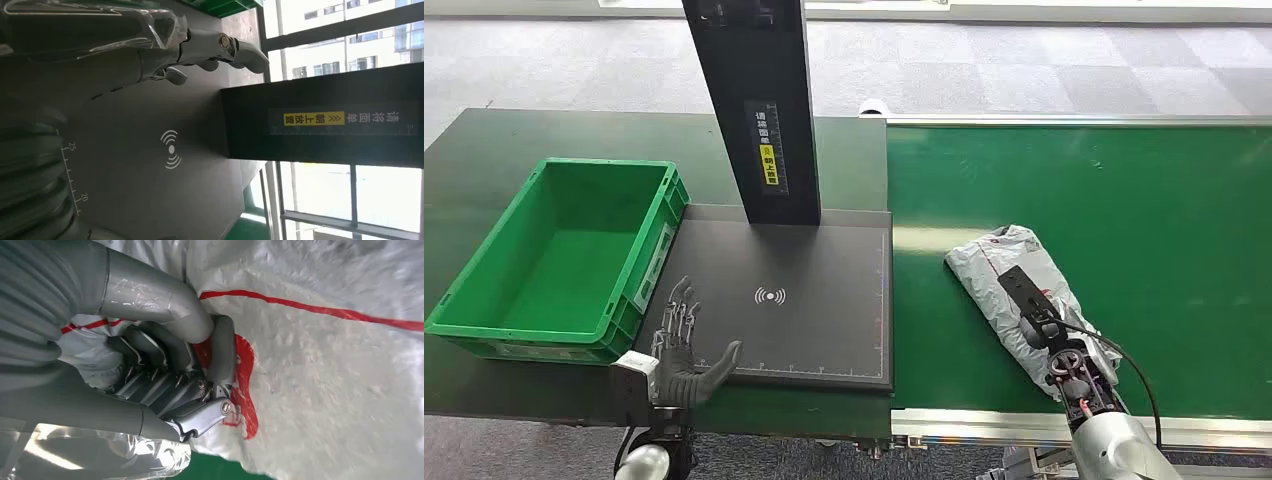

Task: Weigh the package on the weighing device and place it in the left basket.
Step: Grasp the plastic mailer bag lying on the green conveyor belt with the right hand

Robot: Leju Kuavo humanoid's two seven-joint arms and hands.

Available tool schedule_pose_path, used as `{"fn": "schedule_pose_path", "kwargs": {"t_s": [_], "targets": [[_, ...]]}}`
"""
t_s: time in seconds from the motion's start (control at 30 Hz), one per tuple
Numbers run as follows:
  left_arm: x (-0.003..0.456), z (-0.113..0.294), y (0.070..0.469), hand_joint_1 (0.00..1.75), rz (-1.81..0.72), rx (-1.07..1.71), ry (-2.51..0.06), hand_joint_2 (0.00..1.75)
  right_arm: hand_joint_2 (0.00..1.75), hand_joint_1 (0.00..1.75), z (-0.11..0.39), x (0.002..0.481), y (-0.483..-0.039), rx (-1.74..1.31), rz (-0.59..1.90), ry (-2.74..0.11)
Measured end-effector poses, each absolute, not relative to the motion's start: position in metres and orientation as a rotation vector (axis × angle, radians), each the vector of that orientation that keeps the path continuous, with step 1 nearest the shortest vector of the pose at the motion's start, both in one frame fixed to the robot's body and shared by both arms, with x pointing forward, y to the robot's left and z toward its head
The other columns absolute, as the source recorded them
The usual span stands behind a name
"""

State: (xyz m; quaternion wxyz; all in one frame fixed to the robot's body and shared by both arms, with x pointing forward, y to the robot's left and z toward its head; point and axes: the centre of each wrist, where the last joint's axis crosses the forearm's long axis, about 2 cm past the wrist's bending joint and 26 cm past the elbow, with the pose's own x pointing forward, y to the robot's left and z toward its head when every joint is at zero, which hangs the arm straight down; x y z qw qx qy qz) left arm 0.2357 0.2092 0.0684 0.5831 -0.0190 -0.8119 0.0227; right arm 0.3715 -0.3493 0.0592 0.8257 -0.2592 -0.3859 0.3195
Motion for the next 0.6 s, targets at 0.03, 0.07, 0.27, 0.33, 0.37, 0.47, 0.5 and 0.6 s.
{"fn": "schedule_pose_path", "kwargs": {"t_s": [0.03, 0.07, 0.27, 0.33, 0.37, 0.47, 0.5, 0.6], "targets": [[0.235, 0.068, 0.21, 0.0, 0.055, -0.043, -1.895, 1.75, 1.75, 1.75, 0.061, 0.373, -0.348, -0.552, 0.678, -0.83], [0.234, 0.068, 0.21, 0.0, 0.056, -0.041, -1.895, 1.75, 1.75, 1.75, 0.062, 0.374, -0.346, -0.552, 0.676, -0.844], [0.221, 0.068, 0.215, 0.0, 0.073, -0.009, -1.893, 1.75, 1.75, 1.75, 0.093, 0.393, -0.328, -0.579, 0.598, -1.149], [0.219, 0.068, 0.217, 0.0, 0.074, -0.001, -1.895, 1.75, 1.75, 1.75, 0.118, 0.399, -0.321, -0.597, 0.551, -1.267], [0.218, 0.068, 0.217, 0.0, 0.073, 0.001, -1.896, 1.75, 1.75, 1.75, 0.13, 0.401, -0.318, -0.603, 0.534, -1.32], [0.217, 0.068, 0.218, 0.0, 0.072, 0.005, -1.897, 1.75, 1.75, 1.75, 0.156, 0.397, -0.309, -0.617, 0.513, -1.455], [0.216, 0.068, 0.218, 0.0, 0.072, 0.005, -1.898, 1.75, 1.75, 1.75, 0.162, 0.394, -0.306, -0.618, 0.511, -1.491], [0.216, 0.068, 0.218, 0.0, 0.077, 0.007, -1.899, 1.75, 1.75, 1.75, 0.173, 0.387, -0.3, -0.621, 0.509, -1.564]]}}
